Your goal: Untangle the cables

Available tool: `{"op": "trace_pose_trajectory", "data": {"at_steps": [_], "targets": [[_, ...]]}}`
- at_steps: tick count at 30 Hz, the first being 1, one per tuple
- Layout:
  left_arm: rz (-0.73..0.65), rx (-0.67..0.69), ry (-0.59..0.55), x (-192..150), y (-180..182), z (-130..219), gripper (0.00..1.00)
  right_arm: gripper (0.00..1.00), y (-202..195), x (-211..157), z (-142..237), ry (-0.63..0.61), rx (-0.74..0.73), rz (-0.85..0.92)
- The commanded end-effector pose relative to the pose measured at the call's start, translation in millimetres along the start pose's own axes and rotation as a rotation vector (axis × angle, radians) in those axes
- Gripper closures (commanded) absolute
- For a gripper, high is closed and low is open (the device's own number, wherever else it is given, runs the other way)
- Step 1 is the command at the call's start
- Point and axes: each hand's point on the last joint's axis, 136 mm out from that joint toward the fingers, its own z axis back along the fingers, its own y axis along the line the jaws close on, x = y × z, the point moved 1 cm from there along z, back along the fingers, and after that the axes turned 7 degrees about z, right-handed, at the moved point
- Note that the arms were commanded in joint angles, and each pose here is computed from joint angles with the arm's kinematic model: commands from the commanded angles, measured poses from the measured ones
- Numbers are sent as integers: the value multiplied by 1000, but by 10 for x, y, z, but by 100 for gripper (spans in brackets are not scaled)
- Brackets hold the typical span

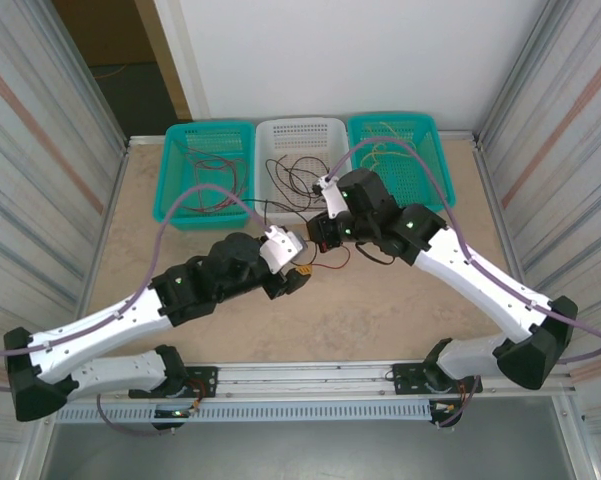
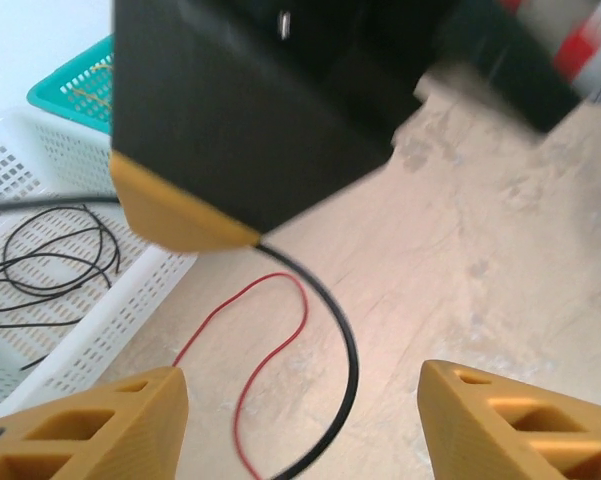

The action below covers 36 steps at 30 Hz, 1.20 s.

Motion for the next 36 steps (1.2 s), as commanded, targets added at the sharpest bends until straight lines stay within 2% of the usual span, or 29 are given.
{"op": "trace_pose_trajectory", "data": {"at_steps": [1,7,10,14,18,21,24,29,33,36], "targets": [[-96,49,8,-23,61,-41,35,100,127,175,231,-77,80,9],[-122,88,15,-96,112,-117,37,100,127,285,395,-135,127,-38],[-112,92,15,-114,117,-137,49,100,110,337,453,-166,148,-72],[-51,90,-17,-57,112,-117,71,100,77,412,512,-215,164,-122],[55,60,-76,66,70,-77,82,100,72,504,508,-279,190,-202],[150,11,-115,142,3,-58,83,100,34,554,461,-335,209,-293],[218,-20,-154,178,-35,-52,73,100,5,604,431,-377,221,-358],[258,5,-167,140,9,-75,68,100,16,685,429,-409,255,-418],[259,40,-147,94,56,-129,69,100,46,706,418,-408,282,-448],[265,60,-149,103,86,-140,73,100,50,695,409,-410,288,-466]]}}
